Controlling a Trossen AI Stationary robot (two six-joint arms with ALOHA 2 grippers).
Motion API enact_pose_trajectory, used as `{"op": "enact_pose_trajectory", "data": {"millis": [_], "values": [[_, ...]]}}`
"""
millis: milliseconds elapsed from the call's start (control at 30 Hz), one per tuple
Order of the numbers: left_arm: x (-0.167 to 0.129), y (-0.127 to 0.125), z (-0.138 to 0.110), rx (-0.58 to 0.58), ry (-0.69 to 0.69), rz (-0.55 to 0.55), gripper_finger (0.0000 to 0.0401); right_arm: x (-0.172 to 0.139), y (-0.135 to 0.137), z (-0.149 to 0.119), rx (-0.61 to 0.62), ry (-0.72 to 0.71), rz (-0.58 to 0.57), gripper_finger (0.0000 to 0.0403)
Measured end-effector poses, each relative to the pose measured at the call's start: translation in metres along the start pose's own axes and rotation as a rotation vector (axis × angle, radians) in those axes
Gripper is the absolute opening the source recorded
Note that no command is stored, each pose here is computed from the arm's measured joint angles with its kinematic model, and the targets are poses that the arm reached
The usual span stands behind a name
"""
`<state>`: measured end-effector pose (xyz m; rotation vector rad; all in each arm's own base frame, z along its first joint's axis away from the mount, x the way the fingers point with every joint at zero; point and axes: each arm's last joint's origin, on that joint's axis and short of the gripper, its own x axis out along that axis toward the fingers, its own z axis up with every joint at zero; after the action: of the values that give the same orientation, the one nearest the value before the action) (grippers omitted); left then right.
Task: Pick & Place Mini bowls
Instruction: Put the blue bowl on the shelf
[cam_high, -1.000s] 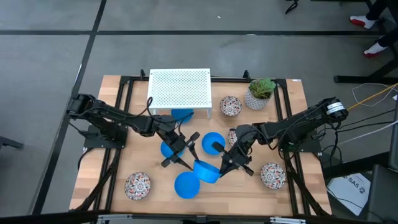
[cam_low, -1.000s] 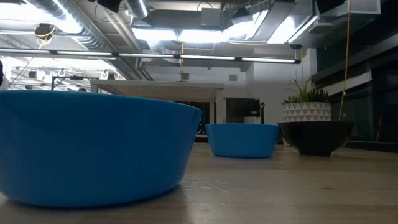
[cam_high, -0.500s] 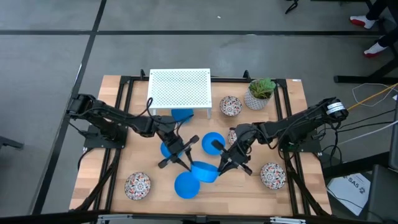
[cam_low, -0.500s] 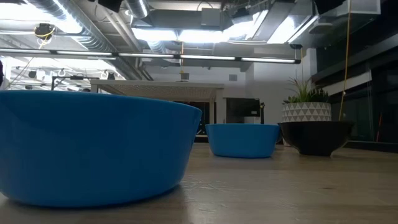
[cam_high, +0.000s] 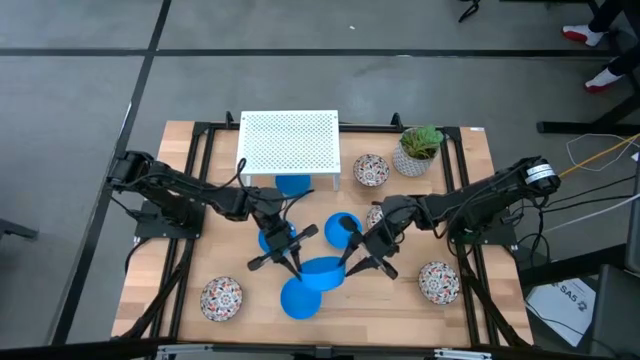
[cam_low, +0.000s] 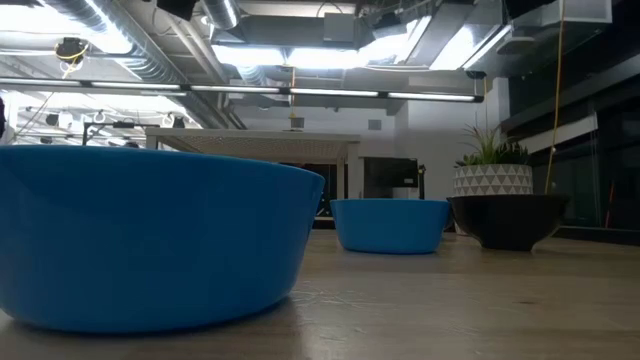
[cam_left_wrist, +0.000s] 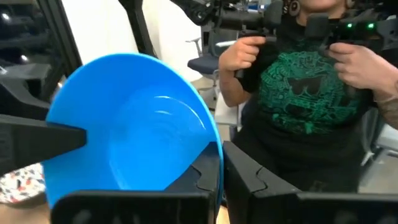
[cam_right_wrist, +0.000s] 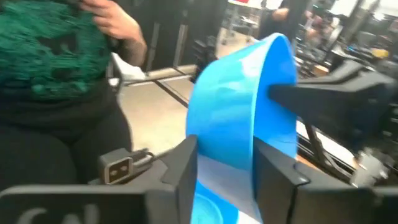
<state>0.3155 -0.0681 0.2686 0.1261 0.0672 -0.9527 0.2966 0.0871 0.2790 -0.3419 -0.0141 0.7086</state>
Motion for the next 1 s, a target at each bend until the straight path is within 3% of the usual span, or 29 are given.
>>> {"op": "enact_pose_trajectory", "data": {"millis": [200, 333, 467, 733, 833, 1000], "values": [[-0.005, -0.002, -0.001, -0.087, 0.043, 0.006, 0.0003, 0.000, -0.003, -0.003, 0.007, 0.063, -0.126, 0.0197], [-0.014, -0.007, 0.004, -0.126, 0.098, 0.073, 0.0003, -0.001, -0.004, -0.007, 0.016, 0.127, -0.207, 0.0224], [-0.025, -0.014, 0.010, -0.164, 0.163, 0.157, 0.0003, -0.003, -0.007, -0.013, 0.046, 0.233, -0.362, 0.0235], [-0.057, -0.029, 0.023, -0.202, 0.338, 0.530, 0.0003, -0.011, -0.013, -0.023, 0.104, 0.416, -0.688, 0.0236], [-0.071, -0.032, 0.029, -0.186, 0.391, 0.749, 0.0003, -0.012, -0.013, -0.024, 0.134, 0.444, -0.743, 0.0236], [-0.087, -0.035, 0.032, -0.174, 0.459, 0.945, 0.0003, -0.013, -0.012, -0.027, 0.154, 0.469, -0.757, 0.0236]]}}
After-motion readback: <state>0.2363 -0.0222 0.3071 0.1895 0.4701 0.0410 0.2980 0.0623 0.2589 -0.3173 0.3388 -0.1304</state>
